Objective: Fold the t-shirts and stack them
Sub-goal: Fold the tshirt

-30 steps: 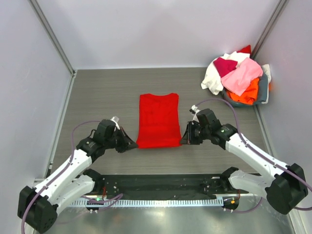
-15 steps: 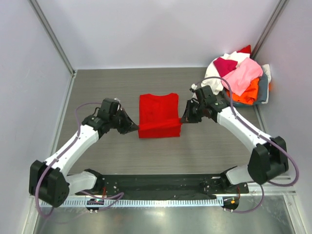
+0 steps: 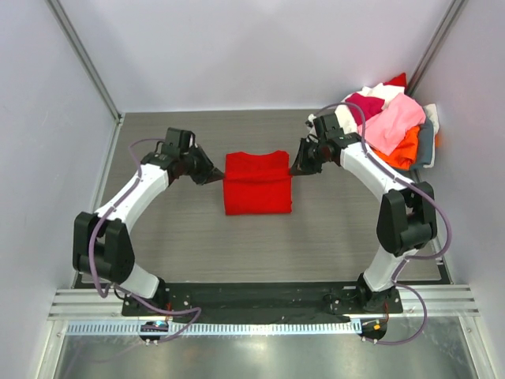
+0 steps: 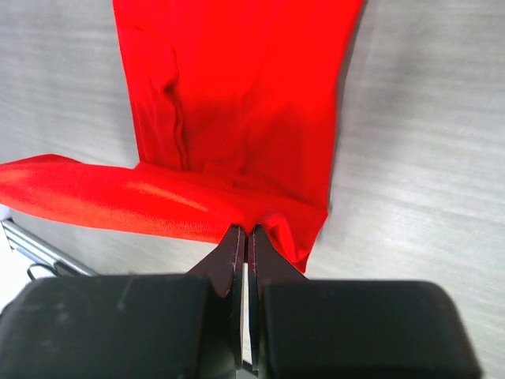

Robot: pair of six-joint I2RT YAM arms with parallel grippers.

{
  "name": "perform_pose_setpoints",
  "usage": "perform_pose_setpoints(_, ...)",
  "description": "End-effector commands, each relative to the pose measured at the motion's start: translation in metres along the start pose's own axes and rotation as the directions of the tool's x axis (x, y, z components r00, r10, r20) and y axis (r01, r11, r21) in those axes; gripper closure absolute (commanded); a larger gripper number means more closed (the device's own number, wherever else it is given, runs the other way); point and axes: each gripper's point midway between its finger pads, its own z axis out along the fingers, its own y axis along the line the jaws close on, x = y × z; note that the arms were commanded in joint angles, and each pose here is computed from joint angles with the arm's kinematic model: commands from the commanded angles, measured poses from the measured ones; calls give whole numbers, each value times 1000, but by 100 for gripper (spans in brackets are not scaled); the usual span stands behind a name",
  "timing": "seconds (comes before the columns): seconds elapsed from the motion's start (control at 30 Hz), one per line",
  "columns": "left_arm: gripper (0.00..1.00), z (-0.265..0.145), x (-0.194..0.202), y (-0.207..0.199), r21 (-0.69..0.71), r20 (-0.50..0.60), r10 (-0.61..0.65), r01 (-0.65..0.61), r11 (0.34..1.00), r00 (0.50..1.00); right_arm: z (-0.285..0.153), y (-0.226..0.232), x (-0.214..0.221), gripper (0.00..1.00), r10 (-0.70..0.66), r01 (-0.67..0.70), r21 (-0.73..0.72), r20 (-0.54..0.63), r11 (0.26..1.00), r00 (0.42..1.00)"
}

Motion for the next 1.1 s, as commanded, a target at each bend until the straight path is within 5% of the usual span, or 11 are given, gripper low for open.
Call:
perform_pose_setpoints(0.0, 100, 7, -25, -10, 20, 31, 24, -25, 999, 999, -1, -8, -34, 99, -6, 5, 26, 61, 1000, 998)
perform_pose_setpoints(0.97, 100, 114, -160, -30, 138, 101, -110, 96, 986, 989, 99, -15, -148, 96, 92, -82, -117, 75, 990, 993)
perform_pose_setpoints(1.0, 100, 115, -171, -35, 161, 121, -108, 88, 983, 987, 104, -11, -161, 94, 82, -67, -143, 99, 987, 992)
perform_pose_setpoints(1.03, 72, 128, -181, -31, 172, 142, -103, 77, 982, 985, 106, -10, -171, 53, 84, -65, -153, 121, 986, 989)
perform_pose_setpoints(1.07, 53, 131, -190, -32, 173, 166, -93, 63, 983, 982, 106, -10, -182, 39, 83, -60, -151, 151, 987, 985)
